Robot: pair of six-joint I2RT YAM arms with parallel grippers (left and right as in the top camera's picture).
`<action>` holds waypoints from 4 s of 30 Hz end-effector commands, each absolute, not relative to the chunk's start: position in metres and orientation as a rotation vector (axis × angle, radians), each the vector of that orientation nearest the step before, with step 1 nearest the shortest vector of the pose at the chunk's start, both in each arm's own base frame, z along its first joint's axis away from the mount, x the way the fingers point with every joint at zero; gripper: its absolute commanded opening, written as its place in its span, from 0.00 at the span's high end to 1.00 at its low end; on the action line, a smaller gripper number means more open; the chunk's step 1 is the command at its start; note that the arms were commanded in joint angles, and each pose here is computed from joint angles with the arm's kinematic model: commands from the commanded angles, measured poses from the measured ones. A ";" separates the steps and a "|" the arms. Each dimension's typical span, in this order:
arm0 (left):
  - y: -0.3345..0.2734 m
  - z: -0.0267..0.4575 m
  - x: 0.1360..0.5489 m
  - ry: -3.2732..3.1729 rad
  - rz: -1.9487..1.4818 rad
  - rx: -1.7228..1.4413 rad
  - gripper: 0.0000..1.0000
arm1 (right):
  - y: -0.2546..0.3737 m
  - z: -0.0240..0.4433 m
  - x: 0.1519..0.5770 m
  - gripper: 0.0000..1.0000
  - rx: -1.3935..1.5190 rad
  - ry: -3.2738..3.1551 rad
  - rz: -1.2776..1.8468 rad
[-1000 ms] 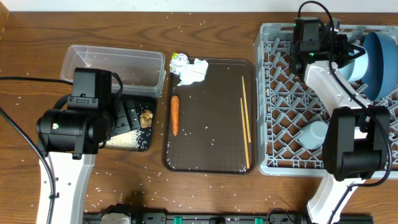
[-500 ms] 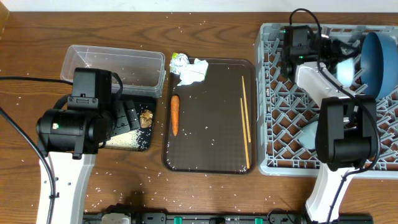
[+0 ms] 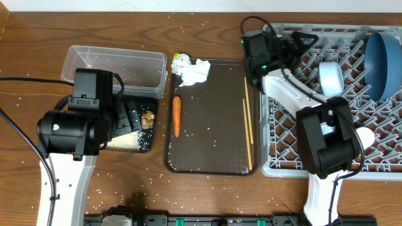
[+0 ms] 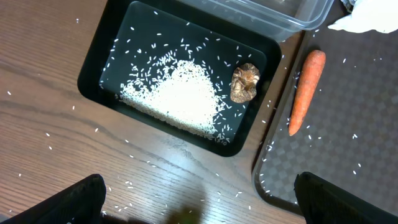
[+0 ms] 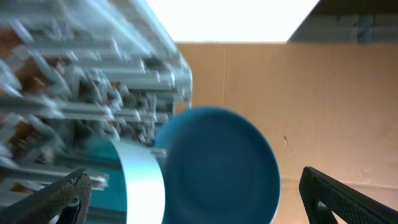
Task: Sort waste into correct bins and load items into the dishwasher rack
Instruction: 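Grasp the chopsticks on the brown tray with the right gripper, then carry the chopsticks into the rack with the right gripper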
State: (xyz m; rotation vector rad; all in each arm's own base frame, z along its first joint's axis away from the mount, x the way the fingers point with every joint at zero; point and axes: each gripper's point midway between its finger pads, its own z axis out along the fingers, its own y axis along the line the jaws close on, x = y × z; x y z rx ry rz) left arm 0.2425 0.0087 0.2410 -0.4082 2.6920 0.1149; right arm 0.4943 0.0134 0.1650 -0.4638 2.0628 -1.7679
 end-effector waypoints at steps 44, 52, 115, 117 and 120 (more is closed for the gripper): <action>0.012 0.241 0.243 2.692 0.142 -0.403 0.02 | 0.305 0.089 0.339 0.16 -0.322 2.786 0.430; 0.012 0.241 0.243 2.692 0.141 -0.403 0.02 | 0.224 0.047 0.310 0.08 -0.033 2.993 -0.068; 0.012 0.241 0.243 2.692 0.141 -0.403 0.02 | 0.198 0.028 0.299 0.29 -0.051 3.028 0.011; 0.012 0.241 0.243 2.692 0.141 -0.403 0.02 | 0.199 0.032 0.300 0.29 -0.044 3.019 0.021; 0.012 0.241 0.243 2.692 0.141 -0.403 0.02 | 0.196 0.027 0.299 0.29 -0.019 3.030 0.010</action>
